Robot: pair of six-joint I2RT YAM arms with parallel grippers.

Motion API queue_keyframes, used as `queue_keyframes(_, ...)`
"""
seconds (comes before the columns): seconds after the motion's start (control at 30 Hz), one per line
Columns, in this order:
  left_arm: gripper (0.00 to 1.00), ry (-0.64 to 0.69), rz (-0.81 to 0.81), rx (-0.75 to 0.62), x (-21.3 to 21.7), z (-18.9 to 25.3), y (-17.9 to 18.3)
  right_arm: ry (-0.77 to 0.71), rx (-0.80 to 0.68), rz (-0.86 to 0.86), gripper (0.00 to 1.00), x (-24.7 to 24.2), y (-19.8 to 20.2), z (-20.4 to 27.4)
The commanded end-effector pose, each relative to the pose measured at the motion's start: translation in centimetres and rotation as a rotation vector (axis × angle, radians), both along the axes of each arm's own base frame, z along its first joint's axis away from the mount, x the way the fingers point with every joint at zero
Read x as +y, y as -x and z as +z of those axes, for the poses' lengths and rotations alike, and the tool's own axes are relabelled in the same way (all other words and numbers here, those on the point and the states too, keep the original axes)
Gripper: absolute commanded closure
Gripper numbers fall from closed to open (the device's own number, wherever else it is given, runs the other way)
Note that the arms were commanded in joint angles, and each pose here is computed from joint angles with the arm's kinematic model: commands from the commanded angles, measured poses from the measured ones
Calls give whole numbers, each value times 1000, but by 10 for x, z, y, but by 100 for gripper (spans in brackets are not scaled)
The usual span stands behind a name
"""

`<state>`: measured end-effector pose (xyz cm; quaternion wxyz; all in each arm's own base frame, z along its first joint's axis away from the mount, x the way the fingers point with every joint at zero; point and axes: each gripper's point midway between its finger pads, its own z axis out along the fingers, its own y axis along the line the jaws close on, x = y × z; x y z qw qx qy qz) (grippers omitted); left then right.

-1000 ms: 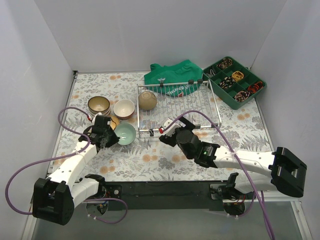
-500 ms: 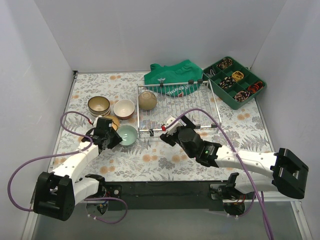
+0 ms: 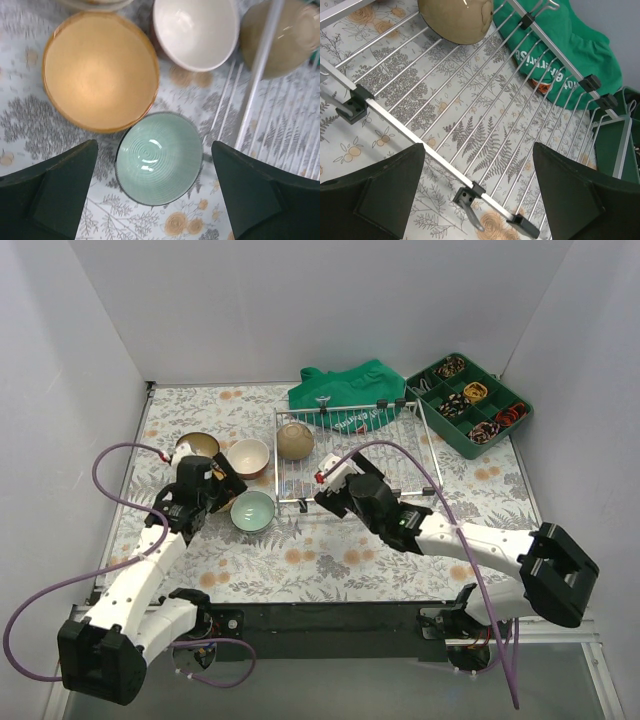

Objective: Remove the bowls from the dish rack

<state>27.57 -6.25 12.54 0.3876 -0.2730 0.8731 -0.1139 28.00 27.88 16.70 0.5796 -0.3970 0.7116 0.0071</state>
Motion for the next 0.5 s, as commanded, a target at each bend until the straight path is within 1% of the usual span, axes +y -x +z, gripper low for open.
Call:
queue_keyframes(0.0,2,-117,-3,-225,16,74,-30,-5,-27,93,3,25,-21,21)
queue_keyframes(0.07,2,-162,-26,-276,17,90,-40,32,-59,144,2,34,-28,28)
queue_keyframes(0.13,2,-177,-41,-352,14,116,-58,84,-62,184,1,43,-36,19)
queue_keyframes(0.17,2,-199,-62,-377,12,124,-64,108,-98,205,1,49,-42,28)
queue_keyframes(0.2,2,-212,-75,-406,10,130,-76,140,-89,216,1,52,-49,17)
queue_keyframes(0.23,2,-220,-81,-445,8,147,-83,155,-96,225,1,56,-53,17)
queue_keyframes(0.27,2,-250,-96,-460,8,153,-90,181,-125,243,2,60,-60,22)
queue_keyframes(0.33,2,-269,-96,-485,6,167,-106,226,-124,286,1,69,-69,9)
queue_keyframes(0.43,2,-299,-88,-473,9,161,-116,290,-151,322,1,80,-86,2)
queue_keyframes(0.47,2,-296,-99,-443,11,142,-114,303,-161,331,1,84,-90,2)
